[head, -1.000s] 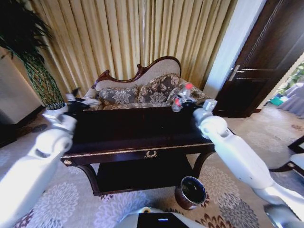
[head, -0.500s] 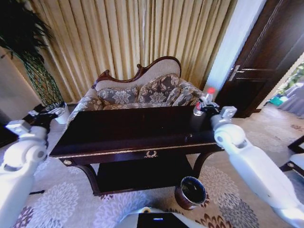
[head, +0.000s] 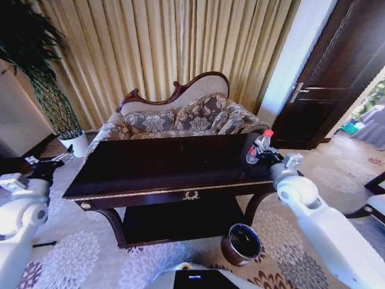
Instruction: Move to the front of the table and place the trash on the table into the trash bin.
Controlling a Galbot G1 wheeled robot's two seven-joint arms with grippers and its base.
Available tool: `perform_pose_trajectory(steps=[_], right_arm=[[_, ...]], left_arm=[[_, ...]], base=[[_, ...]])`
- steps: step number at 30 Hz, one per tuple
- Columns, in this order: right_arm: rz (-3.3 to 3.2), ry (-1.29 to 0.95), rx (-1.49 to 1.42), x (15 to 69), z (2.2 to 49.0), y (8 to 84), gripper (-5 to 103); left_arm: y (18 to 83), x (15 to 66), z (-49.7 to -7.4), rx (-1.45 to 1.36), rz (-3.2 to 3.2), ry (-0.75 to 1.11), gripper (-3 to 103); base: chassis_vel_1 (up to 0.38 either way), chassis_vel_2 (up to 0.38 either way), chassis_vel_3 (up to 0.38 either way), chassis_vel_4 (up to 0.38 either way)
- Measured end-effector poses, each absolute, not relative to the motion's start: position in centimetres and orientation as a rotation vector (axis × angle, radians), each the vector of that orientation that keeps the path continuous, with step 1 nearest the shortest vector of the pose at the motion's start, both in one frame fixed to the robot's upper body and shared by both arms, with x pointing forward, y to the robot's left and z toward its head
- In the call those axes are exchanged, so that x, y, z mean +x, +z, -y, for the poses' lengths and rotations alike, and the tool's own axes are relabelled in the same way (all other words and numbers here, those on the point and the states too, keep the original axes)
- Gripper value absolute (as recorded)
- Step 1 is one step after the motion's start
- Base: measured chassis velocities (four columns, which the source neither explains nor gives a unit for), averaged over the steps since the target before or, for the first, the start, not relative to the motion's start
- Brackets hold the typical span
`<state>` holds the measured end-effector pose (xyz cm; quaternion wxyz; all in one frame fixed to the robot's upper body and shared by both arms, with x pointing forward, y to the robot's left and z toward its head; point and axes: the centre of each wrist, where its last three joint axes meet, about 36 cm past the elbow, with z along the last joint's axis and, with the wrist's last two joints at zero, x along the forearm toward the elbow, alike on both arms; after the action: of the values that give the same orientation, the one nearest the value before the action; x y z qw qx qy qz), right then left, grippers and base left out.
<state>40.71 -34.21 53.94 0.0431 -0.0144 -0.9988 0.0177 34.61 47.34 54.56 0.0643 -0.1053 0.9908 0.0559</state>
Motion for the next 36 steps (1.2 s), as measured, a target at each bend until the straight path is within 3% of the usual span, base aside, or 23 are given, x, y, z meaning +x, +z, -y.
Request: perform_pose_trajectory(steps=[36], right_arm=[[3.067, 0.064, -0.041, 39.5, 34.0, 54.3, 25]], left_arm=[[54.4, 34.6, -45.3, -0.229, -3.003, 0.162, 100]], base=[[0.005, -0.005, -0.005, 0.005]])
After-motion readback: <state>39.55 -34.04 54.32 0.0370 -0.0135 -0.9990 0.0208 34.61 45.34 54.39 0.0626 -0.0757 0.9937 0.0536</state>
